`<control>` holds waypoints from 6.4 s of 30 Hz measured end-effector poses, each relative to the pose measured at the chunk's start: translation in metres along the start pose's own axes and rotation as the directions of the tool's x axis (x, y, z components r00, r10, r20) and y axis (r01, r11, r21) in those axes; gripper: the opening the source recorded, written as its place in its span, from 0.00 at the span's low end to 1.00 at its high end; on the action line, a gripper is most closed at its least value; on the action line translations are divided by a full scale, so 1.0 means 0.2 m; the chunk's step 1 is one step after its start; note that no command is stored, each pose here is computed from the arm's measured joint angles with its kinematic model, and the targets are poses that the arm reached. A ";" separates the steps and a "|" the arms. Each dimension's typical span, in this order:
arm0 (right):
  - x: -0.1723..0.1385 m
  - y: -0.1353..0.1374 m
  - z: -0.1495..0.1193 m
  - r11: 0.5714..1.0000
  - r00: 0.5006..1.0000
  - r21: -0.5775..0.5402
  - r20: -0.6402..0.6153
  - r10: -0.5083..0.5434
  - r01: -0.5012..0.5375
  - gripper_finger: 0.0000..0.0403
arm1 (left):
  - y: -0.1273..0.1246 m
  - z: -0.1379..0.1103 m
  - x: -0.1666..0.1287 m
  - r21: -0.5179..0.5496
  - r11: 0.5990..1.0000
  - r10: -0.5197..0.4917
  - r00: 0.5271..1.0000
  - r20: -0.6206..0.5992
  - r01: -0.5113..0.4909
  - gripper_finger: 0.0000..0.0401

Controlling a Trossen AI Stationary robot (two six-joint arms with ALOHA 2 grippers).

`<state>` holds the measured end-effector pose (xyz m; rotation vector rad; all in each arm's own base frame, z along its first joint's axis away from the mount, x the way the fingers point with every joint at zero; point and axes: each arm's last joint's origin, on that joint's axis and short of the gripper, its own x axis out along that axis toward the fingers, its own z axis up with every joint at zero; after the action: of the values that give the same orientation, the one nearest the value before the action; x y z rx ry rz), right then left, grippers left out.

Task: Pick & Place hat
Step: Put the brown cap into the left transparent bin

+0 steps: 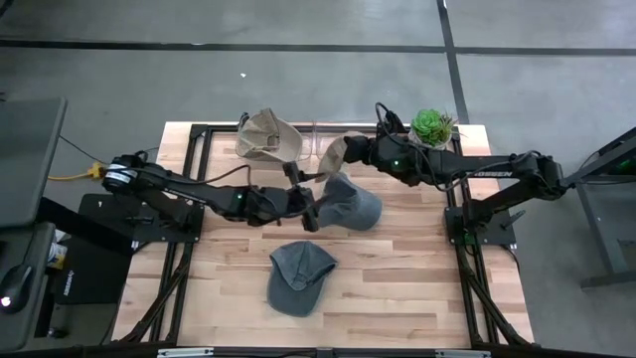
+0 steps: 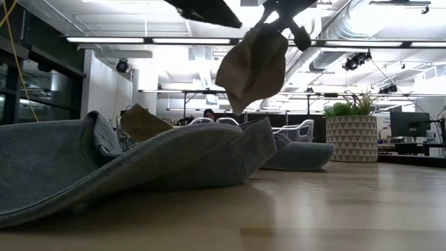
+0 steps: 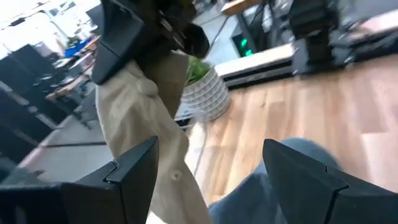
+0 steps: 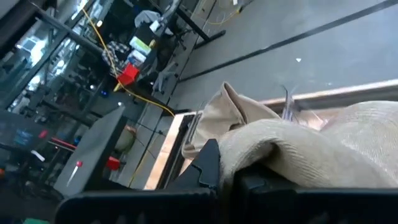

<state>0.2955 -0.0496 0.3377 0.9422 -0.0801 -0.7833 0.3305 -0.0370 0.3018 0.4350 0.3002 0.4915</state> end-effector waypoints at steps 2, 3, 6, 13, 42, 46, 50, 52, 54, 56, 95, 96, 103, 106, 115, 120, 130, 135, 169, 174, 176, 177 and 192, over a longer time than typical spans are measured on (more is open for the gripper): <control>0.00 0.00 0.01 1.000 1.000 0.003 -0.002 0.005 -0.005 0.00 | -0.02 0.01 0.04 0.004 1.000 0.016 1.000 -0.012 -0.016 0.66; 0.00 0.00 0.01 1.000 1.000 0.003 -0.003 0.005 -0.005 0.00 | -0.03 0.01 0.05 0.015 1.000 0.028 0.999 -0.029 -0.027 0.66; 0.00 0.00 0.01 1.000 1.000 -0.001 -0.005 0.007 -0.007 0.00 | -0.04 0.01 0.08 0.051 0.994 0.103 0.993 -0.060 -0.100 0.66; 0.00 0.00 0.00 1.000 1.000 -0.010 -0.015 0.020 -0.020 0.00 | -0.08 -0.03 0.19 0.103 0.971 0.230 0.965 -0.128 -0.217 0.66; 0.00 0.01 0.00 0.998 0.998 -0.046 -0.041 0.051 -0.053 0.00 | 0.00 -0.05 0.29 -0.035 0.941 0.327 0.929 -0.173 -0.337 0.66; 0.00 0.01 0.01 0.998 0.999 -0.047 -0.028 0.043 -0.044 0.00 | -0.01 -0.05 0.29 -0.035 0.942 0.323 0.931 -0.171 -0.334 0.66; 0.00 0.02 0.01 0.997 0.998 -0.037 -0.021 0.062 -0.063 0.00 | -0.01 -0.05 0.29 -0.056 0.939 0.326 0.930 -0.172 -0.339 0.66; 0.00 0.03 0.01 0.997 0.997 -0.036 -0.022 0.070 -0.070 0.00 | 0.00 -0.06 0.29 -0.080 0.931 0.337 0.925 -0.177 -0.355 0.66; 0.00 0.03 0.01 0.997 0.997 -0.037 -0.022 0.071 -0.071 0.00 | 0.01 -0.06 0.30 -0.111 0.920 0.353 0.918 -0.183 -0.376 0.66; 0.00 0.03 0.01 0.996 0.997 -0.040 -0.024 0.079 -0.080 0.00 | 0.02 -0.06 0.30 -0.143 0.906 0.371 0.909 -0.190 -0.399 0.66; 0.00 0.03 0.01 0.992 0.993 -0.063 -0.057 0.105 -0.108 0.00 | 0.03 -0.07 0.29 -0.221 0.839 0.454 0.863 -0.221 -0.497 0.03; 0.00 0.03 0.01 0.992 0.993 -0.066 -0.058 0.105 -0.109 0.00 | 0.03 -0.07 0.29 -0.219 0.845 0.444 0.868 -0.221 -0.488 0.03; 0.00 0.03 0.01 0.991 0.991 -0.072 -0.072 0.109 -0.114 0.00 | 0.05 -0.03 0.29 -0.184 0.870 0.411 0.879 -0.242 -0.458 0.00; 0.00 0.03 0.00 0.991 0.991 -0.074 -0.077 0.108 -0.113 0.01 | 0.07 0.01 0.29 -0.200 0.868 0.401 0.879 -0.259 -0.455 0.00; 0.00 0.03 0.00 0.990 0.989 -0.076 -0.095 0.112 -0.119 0.09 | 0.08 0.02 0.28 -0.244 0.860 0.372 0.879 -0.299 -0.448 0.00; 0.00 0.03 0.00 0.986 0.986 -0.099 -0.112 0.122 -0.134 0.13 | 0.07 -0.01 0.27 -0.295 0.854 0.326 0.883 -0.339 -0.429 0.00; 0.00 0.03 0.00 0.973 0.976 -0.150 -0.161 0.149 -0.173 0.20 | 0.06 -0.05 0.25 -0.386 0.825 0.259 0.883 -0.393 -0.413 0.00; 0.01 0.03 0.01 0.962 0.962 -0.171 -0.209 0.175 -0.212 0.23 | 0.07 -0.04 0.25 -0.397 0.818 0.257 0.882 -0.394 -0.416 0.00; -0.33 -0.07 0.29 0.815 0.964 -0.531 -0.237 0.121 -0.232 0.44 | 0.21 0.04 0.10 -0.536 0.725 0.255 0.891 -0.375 -0.433 0.00; -0.33 -0.09 0.28 0.825 0.960 -0.521 -0.266 0.086 -0.219 0.44 | 0.30 0.11 0.01 -0.618 0.664 0.262 0.905 -0.334 -0.420 0.00; -0.33 -0.10 0.28 0.831 0.957 -0.515 -0.282 0.071 -0.213 0.44 | 0.33 0.13 -0.02 -0.649 0.640 0.266 0.911 -0.314 -0.411 0.00; -0.33 -0.11 0.27 0.834 0.955 -0.510 -0.290 0.065 -0.211 0.44 | 0.35 0.14 -0.04 -0.665 0.625 0.274 0.913 -0.303 -0.409 0.00; -0.37 -0.11 0.20 0.836 0.937 -0.513 -0.350 0.006 -0.197 0.44 | 0.69 0.17 -0.20 -0.930 0.198 0.254 0.933 -0.256 -0.309 0.00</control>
<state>0.2136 -0.0372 0.3646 0.5070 0.3755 -0.4892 0.2561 0.0401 0.4037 -0.8172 -0.1065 0.9637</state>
